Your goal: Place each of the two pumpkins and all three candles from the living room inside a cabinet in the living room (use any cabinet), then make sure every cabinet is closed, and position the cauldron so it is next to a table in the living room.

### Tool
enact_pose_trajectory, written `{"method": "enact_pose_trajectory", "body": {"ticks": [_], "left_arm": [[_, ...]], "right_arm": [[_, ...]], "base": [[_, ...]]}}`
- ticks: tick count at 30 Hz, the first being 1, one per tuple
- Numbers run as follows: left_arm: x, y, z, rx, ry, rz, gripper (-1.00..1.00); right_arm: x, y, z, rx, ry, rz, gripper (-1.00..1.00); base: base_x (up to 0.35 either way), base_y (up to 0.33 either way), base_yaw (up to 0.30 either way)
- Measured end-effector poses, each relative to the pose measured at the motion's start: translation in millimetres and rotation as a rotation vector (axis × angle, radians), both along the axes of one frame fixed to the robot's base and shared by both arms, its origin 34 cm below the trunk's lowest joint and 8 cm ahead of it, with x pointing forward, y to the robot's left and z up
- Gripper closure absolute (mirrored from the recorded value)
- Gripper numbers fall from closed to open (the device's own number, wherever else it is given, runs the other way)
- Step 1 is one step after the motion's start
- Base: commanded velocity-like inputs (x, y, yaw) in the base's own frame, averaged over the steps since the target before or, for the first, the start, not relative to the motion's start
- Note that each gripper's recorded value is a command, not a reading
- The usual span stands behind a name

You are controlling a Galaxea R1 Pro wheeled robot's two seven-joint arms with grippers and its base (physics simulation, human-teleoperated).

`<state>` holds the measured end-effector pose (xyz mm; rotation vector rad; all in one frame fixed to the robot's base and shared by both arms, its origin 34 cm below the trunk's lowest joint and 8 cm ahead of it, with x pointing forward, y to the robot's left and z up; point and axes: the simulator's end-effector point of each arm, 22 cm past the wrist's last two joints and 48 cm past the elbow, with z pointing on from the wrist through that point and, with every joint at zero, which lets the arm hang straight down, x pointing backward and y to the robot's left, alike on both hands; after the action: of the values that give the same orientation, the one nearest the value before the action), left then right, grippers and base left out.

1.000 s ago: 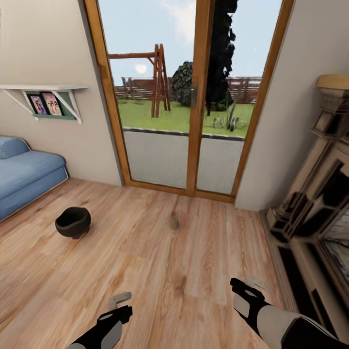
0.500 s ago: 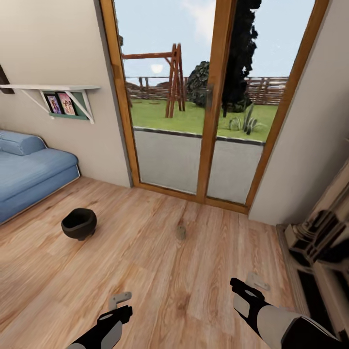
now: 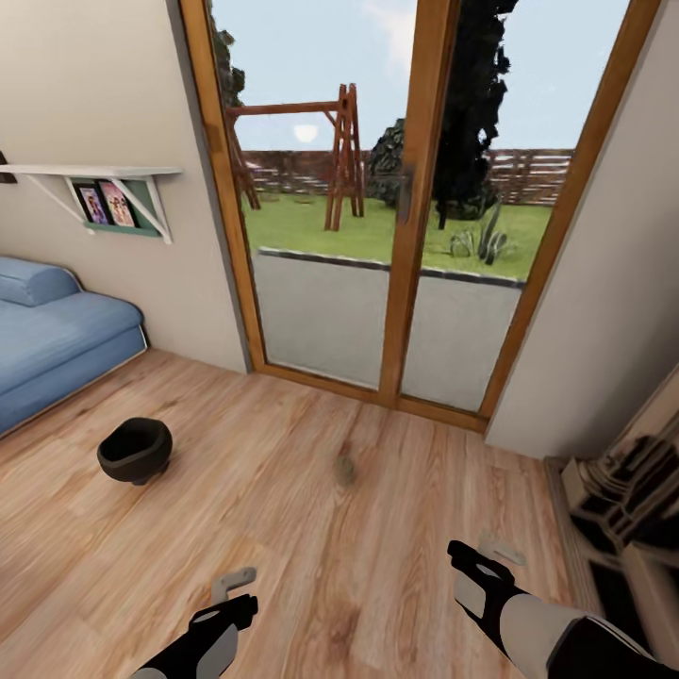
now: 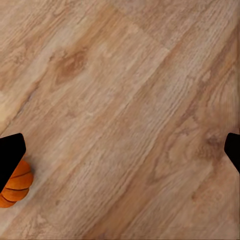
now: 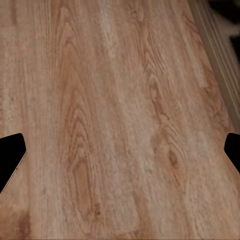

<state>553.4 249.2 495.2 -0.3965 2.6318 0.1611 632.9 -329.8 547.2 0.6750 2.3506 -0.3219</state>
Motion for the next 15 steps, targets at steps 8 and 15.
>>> {"method": "enact_pose_trajectory", "body": {"ticks": [8, 15], "left_arm": [[-0.2, 0.1, -0.1, 0.000, 0.000, 0.001, -1.00], [-0.2, 0.0, -0.1, 0.000, 0.000, 0.000, -1.00]], "right_arm": [[0.0, 0.1, 0.0, 0.000, 0.000, 0.000, -1.00], [0.0, 0.0, 0.0, 0.000, 0.000, 0.000, -1.00]], "base": [[0.294, -0.145, 0.216], [0.294, -0.017, 0.034]]}}
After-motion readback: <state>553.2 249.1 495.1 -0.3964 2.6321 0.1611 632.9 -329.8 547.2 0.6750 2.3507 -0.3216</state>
